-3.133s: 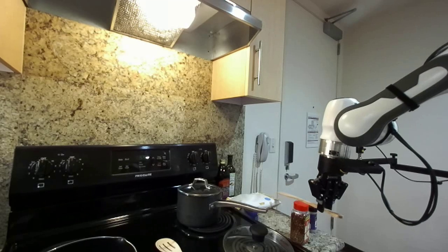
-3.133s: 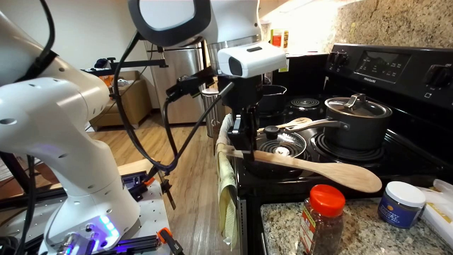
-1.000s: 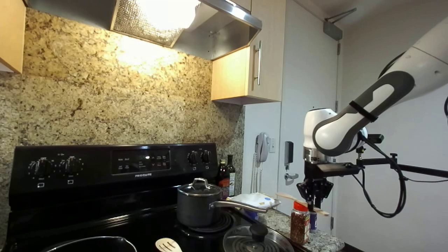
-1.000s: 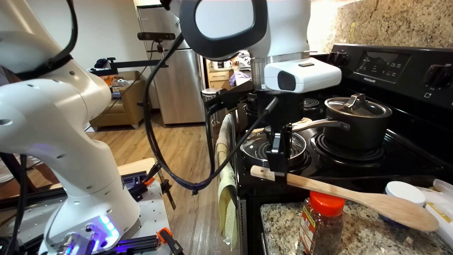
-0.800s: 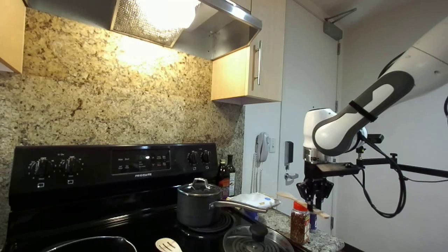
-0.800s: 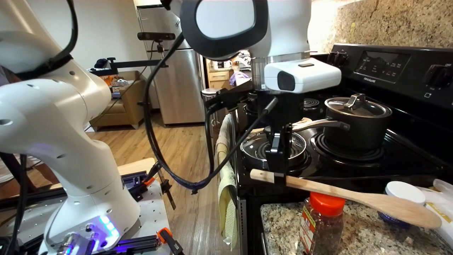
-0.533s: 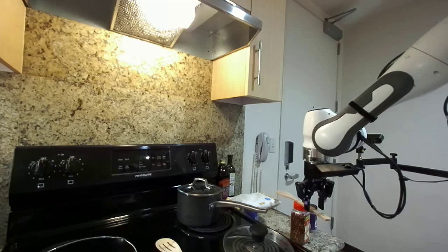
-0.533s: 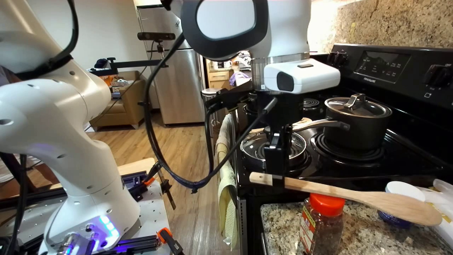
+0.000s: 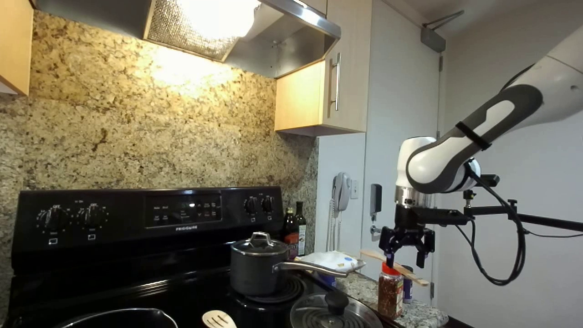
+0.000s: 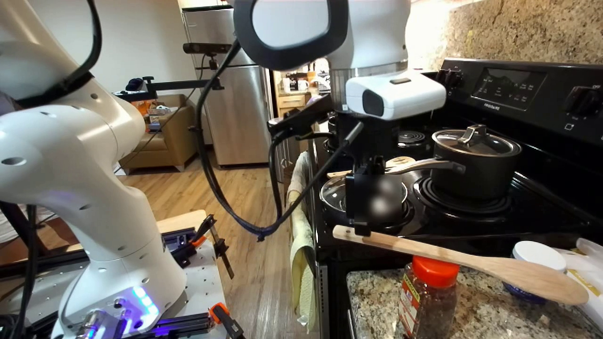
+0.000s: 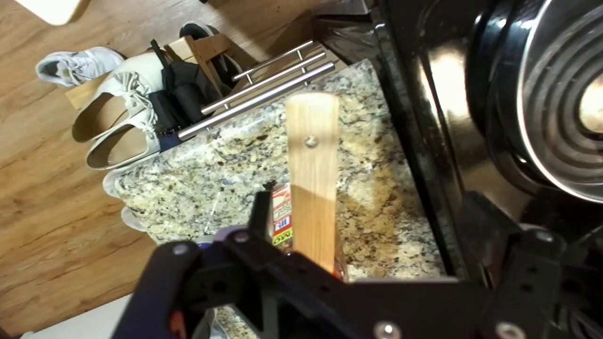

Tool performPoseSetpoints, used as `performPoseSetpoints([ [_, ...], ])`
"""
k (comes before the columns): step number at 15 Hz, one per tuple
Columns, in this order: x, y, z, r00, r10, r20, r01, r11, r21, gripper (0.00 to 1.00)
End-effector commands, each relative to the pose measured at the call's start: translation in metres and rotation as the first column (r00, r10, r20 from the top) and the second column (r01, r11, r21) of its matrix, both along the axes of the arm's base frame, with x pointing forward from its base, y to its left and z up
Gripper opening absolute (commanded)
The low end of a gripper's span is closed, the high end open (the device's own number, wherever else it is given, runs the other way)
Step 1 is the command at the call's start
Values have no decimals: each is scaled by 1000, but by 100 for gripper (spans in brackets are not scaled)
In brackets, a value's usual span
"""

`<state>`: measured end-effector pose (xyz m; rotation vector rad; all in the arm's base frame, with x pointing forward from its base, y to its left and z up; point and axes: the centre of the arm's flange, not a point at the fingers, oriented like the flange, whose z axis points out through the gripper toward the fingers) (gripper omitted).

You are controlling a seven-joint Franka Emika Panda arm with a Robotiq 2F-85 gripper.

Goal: Pick up the the wooden spoon from the stove and put it on top of the container on the countertop.

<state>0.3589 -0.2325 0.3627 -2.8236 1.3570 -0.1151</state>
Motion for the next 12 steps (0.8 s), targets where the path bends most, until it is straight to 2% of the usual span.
performPoseSetpoints([
  [1,-25,33,79,995,86,46,-89,994,69,100],
  [4,-36,63,134,984,179,18,-180,979,101,100],
  [6,-37,87,157,963,267,-28,-261,957,128,100],
  [8,-33,107,170,951,307,-29,-300,944,136,100],
  [9,-42,95,160,966,258,-21,-255,961,107,100],
  [12,-38,109,168,956,292,-21,-289,952,103,100],
])
